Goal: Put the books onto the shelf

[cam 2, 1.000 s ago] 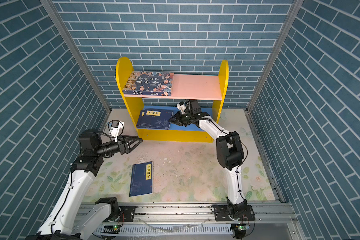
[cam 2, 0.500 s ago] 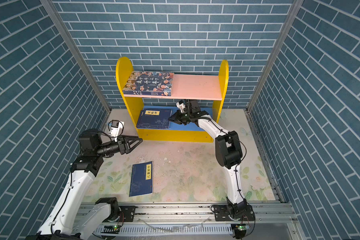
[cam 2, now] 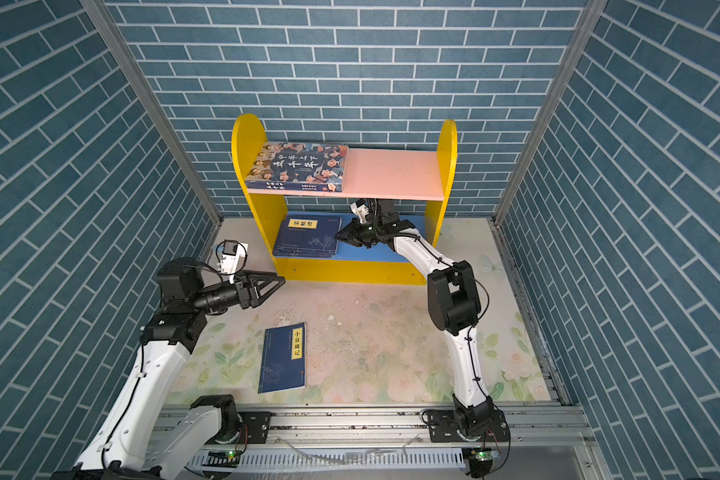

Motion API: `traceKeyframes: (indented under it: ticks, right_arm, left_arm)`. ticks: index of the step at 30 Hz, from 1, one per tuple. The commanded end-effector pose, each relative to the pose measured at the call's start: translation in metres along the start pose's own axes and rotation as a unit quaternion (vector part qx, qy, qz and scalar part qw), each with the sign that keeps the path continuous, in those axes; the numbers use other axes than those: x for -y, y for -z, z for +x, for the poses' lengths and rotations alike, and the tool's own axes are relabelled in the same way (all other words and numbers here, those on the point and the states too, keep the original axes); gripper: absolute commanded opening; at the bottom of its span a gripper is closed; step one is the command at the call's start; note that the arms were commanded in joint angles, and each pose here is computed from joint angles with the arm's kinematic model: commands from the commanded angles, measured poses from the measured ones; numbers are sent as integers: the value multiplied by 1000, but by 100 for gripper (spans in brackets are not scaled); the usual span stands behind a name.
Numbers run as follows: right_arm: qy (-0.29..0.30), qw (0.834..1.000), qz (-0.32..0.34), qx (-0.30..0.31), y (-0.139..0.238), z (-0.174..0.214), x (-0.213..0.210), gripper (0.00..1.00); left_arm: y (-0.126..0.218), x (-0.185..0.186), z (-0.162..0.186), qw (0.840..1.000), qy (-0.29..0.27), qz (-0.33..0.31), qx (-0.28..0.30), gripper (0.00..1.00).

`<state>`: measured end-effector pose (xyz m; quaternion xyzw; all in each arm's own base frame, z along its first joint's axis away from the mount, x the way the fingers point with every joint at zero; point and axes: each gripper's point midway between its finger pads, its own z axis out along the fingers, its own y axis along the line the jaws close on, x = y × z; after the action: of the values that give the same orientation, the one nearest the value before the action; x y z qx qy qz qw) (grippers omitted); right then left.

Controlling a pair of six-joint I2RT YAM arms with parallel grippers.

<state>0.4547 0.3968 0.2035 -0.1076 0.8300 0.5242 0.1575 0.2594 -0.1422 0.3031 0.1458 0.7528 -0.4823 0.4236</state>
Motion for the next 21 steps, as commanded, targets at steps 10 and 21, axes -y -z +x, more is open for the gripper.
traceKeyframes:
  ticks: [10, 21]
  right_arm:
    - [33, 999, -17, 5, -9, -7, -16, 7]
    - [51, 998, -23, -3, -9, -4, -18, 3]
  left_arm:
    - [3, 4, 0, 1000, -11, 6, 5, 78]
    - [3, 3, 1, 1000, -11, 6, 4, 78]
